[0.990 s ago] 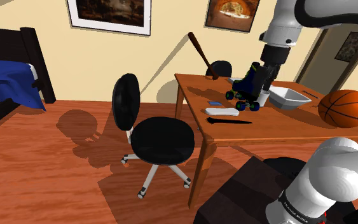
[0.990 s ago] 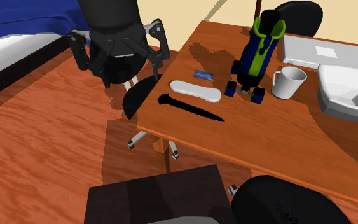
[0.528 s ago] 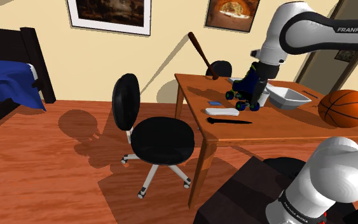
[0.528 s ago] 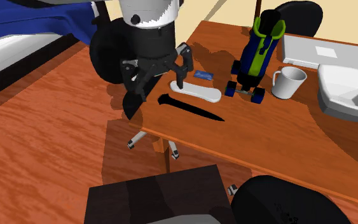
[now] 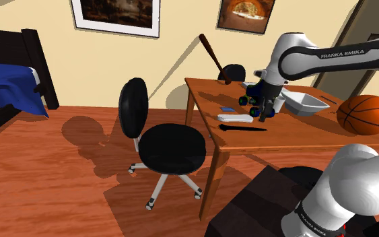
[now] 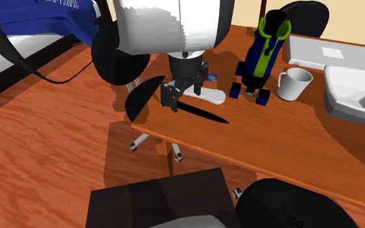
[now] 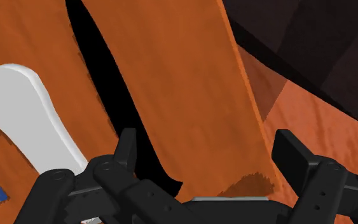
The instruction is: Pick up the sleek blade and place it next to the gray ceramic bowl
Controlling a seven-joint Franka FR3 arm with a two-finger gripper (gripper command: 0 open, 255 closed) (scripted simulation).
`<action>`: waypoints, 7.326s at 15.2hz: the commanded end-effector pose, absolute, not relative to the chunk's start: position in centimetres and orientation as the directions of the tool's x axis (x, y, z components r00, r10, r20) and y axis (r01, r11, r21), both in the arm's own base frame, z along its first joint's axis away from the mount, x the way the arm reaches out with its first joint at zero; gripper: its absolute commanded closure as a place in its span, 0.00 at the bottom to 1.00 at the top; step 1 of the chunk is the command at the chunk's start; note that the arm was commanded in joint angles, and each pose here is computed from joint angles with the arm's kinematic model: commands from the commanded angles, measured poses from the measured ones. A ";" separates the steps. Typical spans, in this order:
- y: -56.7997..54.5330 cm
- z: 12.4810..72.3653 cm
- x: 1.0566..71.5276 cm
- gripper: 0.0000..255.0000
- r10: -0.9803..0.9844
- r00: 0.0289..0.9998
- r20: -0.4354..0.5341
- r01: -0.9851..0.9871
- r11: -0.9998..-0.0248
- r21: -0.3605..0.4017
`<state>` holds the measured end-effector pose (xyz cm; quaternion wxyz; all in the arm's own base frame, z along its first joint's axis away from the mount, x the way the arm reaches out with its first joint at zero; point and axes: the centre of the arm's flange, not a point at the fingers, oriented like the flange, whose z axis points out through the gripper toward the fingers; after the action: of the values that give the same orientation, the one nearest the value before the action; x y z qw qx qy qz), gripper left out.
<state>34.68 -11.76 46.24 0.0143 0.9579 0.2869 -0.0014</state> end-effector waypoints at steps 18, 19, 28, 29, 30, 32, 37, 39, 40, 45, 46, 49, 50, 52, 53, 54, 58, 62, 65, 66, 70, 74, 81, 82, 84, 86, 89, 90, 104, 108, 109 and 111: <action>-16.2 34.0 41.5 0.00 0.799 0.601 0.003 0.798 -0.601 0.039; -16.2 34.0 41.5 0.00 0.799 0.601 0.003 0.798 -0.601 0.039; -16.3 34.0 41.5 1.00 0.799 0.601 0.003 0.798 -0.601 0.039; -16.3 34.0 41.5 1.00 0.799 0.601 0.003 0.799 -0.601 0.039; -16.3 34.0 41.5 1.00 0.799 0.601 0.003 0.798 -0.601 0.039; -16.2 34.0 41.5 1.00 0.799 0.601 0.003 0.799 -0.601 0.039; -16.2 36.1 41.5 1.00 0.799 0.601 0.003 0.798 -0.601 0.039; -16.2 37.2 41.5 1.00 0.799 0.601 0.003 0.798 -0.601 0.039; -16.2 37.7 41.5 1.00 0.799 0.601 0.003 0.798 -0.601 0.039; -16.2 40.3 41.5 1.00 0.799 0.601 0.003 0.798 -0.601 0.039; -16.2 40.8 41.5 1.00 0.799 0.601 0.003 0.798 -0.601 0.039; -16.2 42.4 41.5 1.00 0.799 0.601 0.003 0.798 -0.601 0.039; -16.2 43.0 41.5 1.00 0.799 0.601 0.003 0.798 -0.601 0.039; -16.2 44.0 41.5 1.00 0.799 0.601 0.003 0.798 -0.601 0.039; -16.2 44.5 41.5 1.00 0.799 0.601 0.003 0.798 -0.601 0.039; -16.2 45.1 41.5 1.00 0.799 0.601 0.003 0.798 -0.601 0.039; -16.2 47.2 41.5 1.00 0.799 0.601 0.003 0.798 -0.601 0.039; -16.2 49.3 41.5 1.00 0.799 0.601 0.003 0.798 -0.601 0.039; -16.2 50.9 41.5 1.00 0.799 0.601 0.003 0.798 -0.601 0.039; -16.2 51.2 41.5 1.00 0.799 0.601 0.003 0.798 -0.601 0.039; -20.4 51.2 38.1 1.00 0.799 0.601 0.003 0.798 -0.601 0.039; -24.5 51.3 34.8 1.00 0.799 0.601 0.003 0.798 -0.601 0.039; -31.7 51.3 29.0 1.00 0.799 0.601 0.003 0.798 -0.601 0.039; -32.7 51.3 28.2 1.00 0.799 0.601 0.003 0.798 -0.601 0.039; -34.7 51.3 26.5 1.00 0.799 0.601 0.003 0.798 -0.601 0.039; -36.8 51.3 24.9 1.00 0.799 0.601 0.003 0.798 -0.601 0.039; -39.9 51.3 22.4 1.00 0.799 0.601 0.003 0.798 -0.601 0.039; -40.9 51.3 21.6 1.00 0.799 0.601 0.003 0.798 -0.601 0.039; -50.2 48.7 14.1 1.00 0.799 0.601 0.003 0.798 -0.601 0.039; -50.2 46.6 14.1 1.00 0.799 0.601 0.003 0.798 -0.601 0.039; -50.2 46.1 14.1 1.00 0.799 0.601 0.003 0.798 -0.601 0.039; -50.2 45.0 14.1 1.00 0.799 0.601 0.003 0.798 -0.601 0.039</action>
<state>14.08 -50.27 45.54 0.0166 0.8946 0.4464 0.0098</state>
